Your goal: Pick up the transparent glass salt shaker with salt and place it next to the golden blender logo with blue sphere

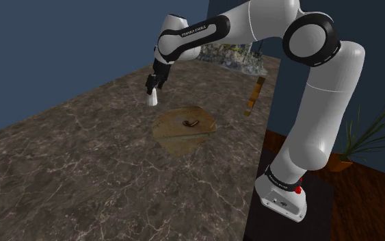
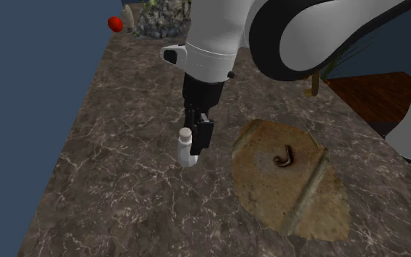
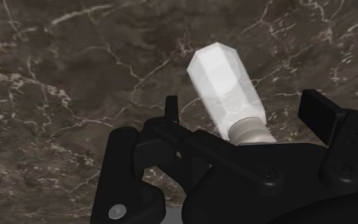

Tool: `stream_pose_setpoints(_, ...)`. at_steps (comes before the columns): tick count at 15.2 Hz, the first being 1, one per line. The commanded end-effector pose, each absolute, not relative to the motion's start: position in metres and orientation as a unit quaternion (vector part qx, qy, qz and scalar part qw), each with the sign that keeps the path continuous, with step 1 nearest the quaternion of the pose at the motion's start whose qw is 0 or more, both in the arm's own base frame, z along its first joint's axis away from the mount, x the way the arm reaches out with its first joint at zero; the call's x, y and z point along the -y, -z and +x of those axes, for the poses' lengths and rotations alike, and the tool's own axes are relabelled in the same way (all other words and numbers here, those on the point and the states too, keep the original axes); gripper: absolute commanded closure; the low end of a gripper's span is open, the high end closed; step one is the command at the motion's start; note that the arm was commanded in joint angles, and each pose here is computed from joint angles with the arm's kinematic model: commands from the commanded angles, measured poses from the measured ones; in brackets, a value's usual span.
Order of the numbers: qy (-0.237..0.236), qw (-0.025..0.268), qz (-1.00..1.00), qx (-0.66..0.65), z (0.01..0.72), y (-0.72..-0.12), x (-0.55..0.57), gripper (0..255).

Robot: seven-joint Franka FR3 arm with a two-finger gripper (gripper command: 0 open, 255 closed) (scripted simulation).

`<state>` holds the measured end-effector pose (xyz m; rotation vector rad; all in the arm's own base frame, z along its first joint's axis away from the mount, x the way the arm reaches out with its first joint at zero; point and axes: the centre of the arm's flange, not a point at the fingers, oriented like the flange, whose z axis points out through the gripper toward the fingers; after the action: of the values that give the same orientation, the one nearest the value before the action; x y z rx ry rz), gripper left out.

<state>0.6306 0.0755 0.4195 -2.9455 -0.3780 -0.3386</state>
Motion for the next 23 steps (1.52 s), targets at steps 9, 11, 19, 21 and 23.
stream_pose_setpoints(9,0.113,0.076,-0.983,0.126,0.632,-0.412,-0.076,255)
stream_pose_setpoints(11,0.113,0.076,-0.983,0.126,0.632,-0.412,-0.076,255)
stream_pose_setpoints(19,0.113,0.076,-0.983,0.126,0.632,-0.417,-0.076,255)
stream_pose_setpoints(21,0.113,0.076,-0.983,0.126,0.632,-0.428,-0.076,255)
stream_pose_setpoints(23,0.113,0.076,-0.983,0.126,0.632,-0.438,-0.076,255)
